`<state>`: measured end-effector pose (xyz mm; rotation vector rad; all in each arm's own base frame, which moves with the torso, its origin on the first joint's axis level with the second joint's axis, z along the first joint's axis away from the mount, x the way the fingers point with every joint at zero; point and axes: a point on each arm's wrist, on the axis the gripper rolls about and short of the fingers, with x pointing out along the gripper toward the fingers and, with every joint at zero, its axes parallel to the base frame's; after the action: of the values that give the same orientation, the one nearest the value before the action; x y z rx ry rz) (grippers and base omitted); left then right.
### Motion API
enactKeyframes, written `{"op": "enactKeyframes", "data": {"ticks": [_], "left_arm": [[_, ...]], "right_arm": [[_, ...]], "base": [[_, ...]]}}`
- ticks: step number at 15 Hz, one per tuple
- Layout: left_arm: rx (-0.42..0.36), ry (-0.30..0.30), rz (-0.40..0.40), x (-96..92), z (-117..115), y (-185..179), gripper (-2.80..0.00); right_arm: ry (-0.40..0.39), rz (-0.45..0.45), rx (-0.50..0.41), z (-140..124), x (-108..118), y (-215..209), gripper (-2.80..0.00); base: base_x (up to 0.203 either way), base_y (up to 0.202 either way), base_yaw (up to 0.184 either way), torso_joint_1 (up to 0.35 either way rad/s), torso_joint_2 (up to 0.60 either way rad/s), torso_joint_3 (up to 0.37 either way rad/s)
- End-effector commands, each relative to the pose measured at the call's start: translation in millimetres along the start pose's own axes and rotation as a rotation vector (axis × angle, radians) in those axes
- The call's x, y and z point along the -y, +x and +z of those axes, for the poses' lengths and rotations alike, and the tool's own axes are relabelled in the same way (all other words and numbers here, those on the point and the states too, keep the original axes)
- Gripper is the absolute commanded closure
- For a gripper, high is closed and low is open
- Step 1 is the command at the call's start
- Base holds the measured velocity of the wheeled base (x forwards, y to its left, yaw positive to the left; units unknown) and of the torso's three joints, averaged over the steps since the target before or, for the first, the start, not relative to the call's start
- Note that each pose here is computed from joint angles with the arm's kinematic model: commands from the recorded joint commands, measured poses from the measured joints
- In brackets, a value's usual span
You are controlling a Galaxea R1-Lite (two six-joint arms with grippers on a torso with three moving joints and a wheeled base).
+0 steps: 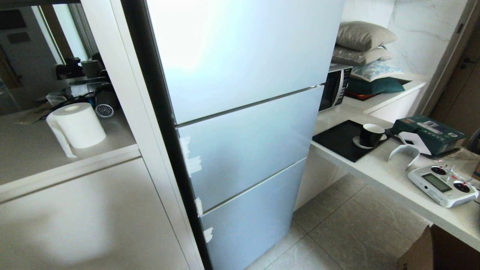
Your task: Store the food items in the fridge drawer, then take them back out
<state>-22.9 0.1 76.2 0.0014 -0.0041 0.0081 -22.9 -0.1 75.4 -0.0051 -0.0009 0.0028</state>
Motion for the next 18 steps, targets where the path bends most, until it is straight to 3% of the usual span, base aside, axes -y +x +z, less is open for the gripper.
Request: {"op": "enactKeyframes", "data": {"ticks": [1,2,4,5,8,11,14,16,18], "left_arm": [[0.121,-0.028,-0.002,0.0,29,-7,0.0],[0.16,-0.049,-0.01,0.0,49,-11,0.0],[0.102,-0.144,-0.052,0.6,86,-1,0.0],[0.037,-0.227,-0.082,1.2,101,13,0.0],[-0.195,-0.551,-0.146,5.5,136,81,0.0],[-0.338,-0.788,-0.174,11.6,140,154,0.0],[-0.441,-0.917,-0.181,21.7,122,218,0.0],[-0.433,-0.962,-0.188,31.8,115,245,0.0],[-0.363,-0.963,-0.125,43.0,106,268,0.0]], "right_arm": [[-0.001,0.0,0.001,0,0,0,0.0],[-0.001,0.0,0.001,0,0,0,0.0],[-0.001,0.0,0.001,0,0,0,0.0],[-0.001,0.0,0.001,0,0,0,0.0],[-0.001,0.0,0.001,0,0,0,0.0],[-0.002,0.0,0.001,0,0,0,0.0],[-0.001,0.0,0.001,0,0,0,0.0],[-0.001,0.0,0.001,0,0,0,0.0],[-0.002,0.001,0.001,0,0,0,0.0]], "base": [[0.0,0.0,0.0,0.0,0.0,0.0],[0.0,0.0,0.0,0.0,0.0,0.0],[0.0,0.0,0.0,0.0,0.0,0.0],[0.0,0.0,0.0,0.0,0.0,0.0],[0.0,0.0,0.0,0.0,0.0,0.0],[0.0,0.0,0.0,0.0,0.0,0.0],[0.0,0.0,0.0,0.0,0.0,0.0],[0.0,0.0,0.0,0.0,0.0,0.0],[0.0,0.0,0.0,0.0,0.0,0.0]]}}
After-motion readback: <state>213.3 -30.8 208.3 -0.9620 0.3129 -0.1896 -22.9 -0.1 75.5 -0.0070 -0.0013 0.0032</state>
